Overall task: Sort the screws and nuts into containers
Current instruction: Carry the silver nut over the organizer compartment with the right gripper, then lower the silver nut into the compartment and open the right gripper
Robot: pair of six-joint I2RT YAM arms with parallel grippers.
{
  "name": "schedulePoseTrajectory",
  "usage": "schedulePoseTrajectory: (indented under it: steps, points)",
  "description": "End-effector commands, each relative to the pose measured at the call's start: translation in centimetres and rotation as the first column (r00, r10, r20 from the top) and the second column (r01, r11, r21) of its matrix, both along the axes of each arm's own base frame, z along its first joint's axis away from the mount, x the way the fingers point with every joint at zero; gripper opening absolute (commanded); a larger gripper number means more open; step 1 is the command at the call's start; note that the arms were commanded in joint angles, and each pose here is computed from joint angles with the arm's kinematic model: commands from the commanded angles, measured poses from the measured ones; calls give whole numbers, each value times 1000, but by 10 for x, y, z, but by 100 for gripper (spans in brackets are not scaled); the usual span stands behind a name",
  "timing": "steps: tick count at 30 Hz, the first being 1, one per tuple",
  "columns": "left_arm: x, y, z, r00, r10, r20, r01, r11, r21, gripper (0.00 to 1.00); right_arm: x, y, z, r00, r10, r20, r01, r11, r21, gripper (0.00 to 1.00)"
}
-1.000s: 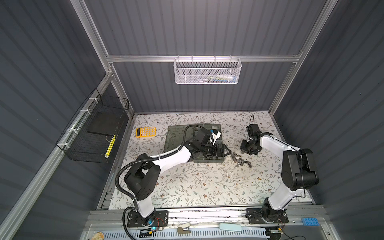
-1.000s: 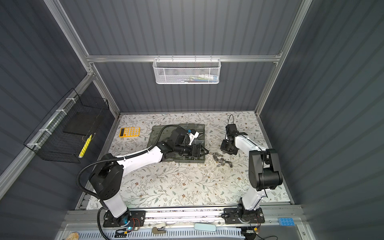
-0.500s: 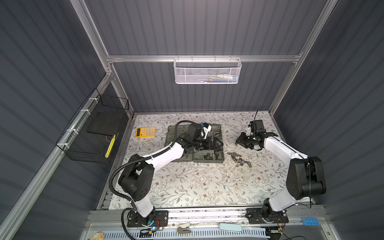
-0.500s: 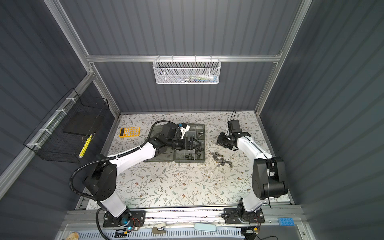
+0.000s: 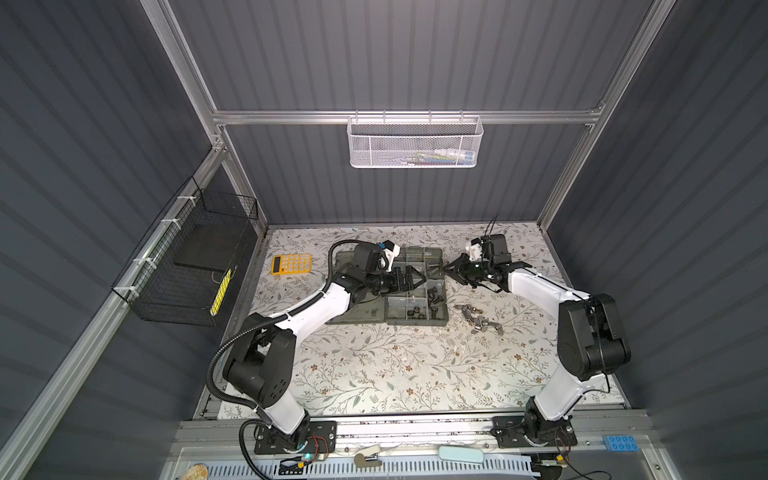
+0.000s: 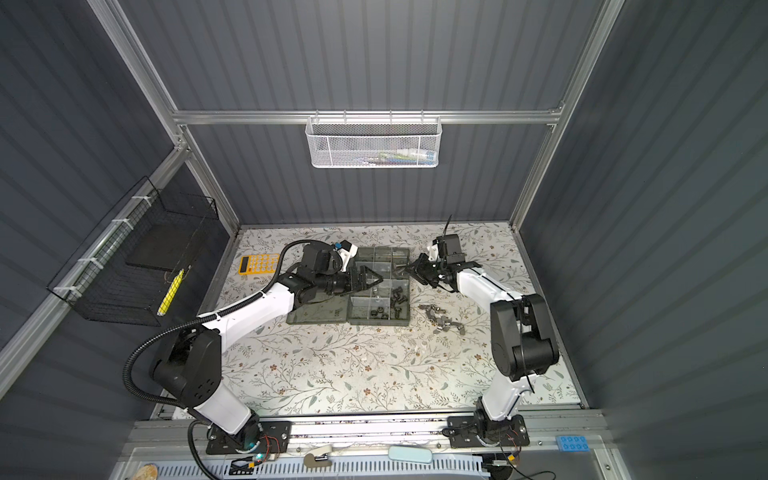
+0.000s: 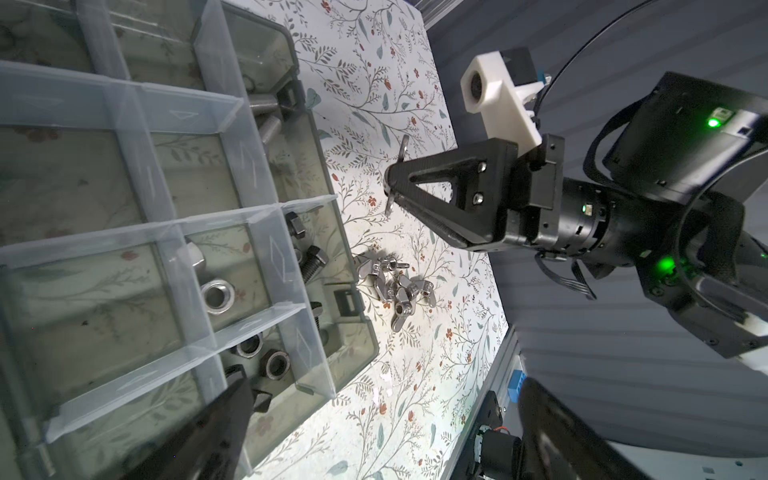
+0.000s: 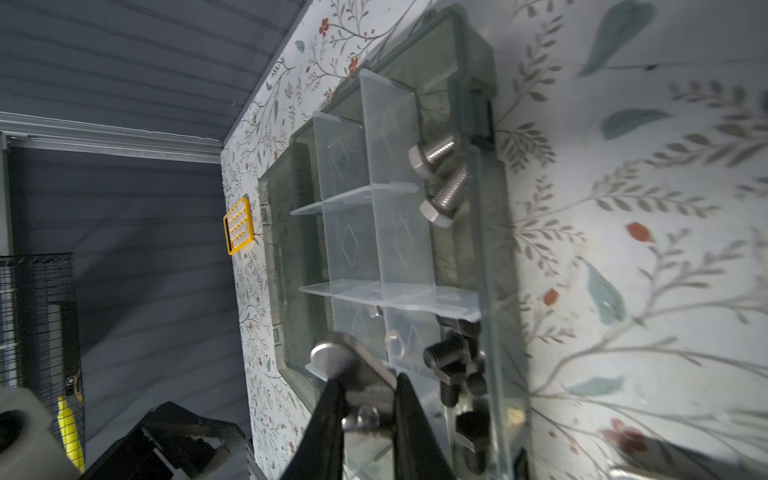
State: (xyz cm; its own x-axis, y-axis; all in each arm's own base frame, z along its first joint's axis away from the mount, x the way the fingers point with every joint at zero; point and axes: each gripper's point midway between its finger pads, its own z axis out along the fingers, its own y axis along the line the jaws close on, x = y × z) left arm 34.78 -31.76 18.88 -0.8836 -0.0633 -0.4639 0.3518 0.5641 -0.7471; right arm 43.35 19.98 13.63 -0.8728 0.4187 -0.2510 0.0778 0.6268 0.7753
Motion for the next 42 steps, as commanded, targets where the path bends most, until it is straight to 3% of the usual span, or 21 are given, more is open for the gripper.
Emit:
schedulePoseTrajectory:
  steps: [1, 9, 26, 42]
  points:
    - [2, 11, 10, 1000, 12, -15, -13, 998, -55, 100, 18, 28, 29, 996, 39, 76, -48, 991, 127, 14]
    - [3, 21, 1, 999, 26, -41, -28, 997, -67, 100, 41, 59, 17, 997, 47, 65, -61, 968, 242, 16]
    - [9, 24, -8, 998, 30, -63, -35, 997, -75, 100, 50, 73, -43, 998, 53, -34, -45, 976, 213, 23]
    - [3, 28, 1, 997, 40, -70, -45, 996, -82, 100, 41, 71, -41, 997, 76, -32, -69, 981, 179, 38]
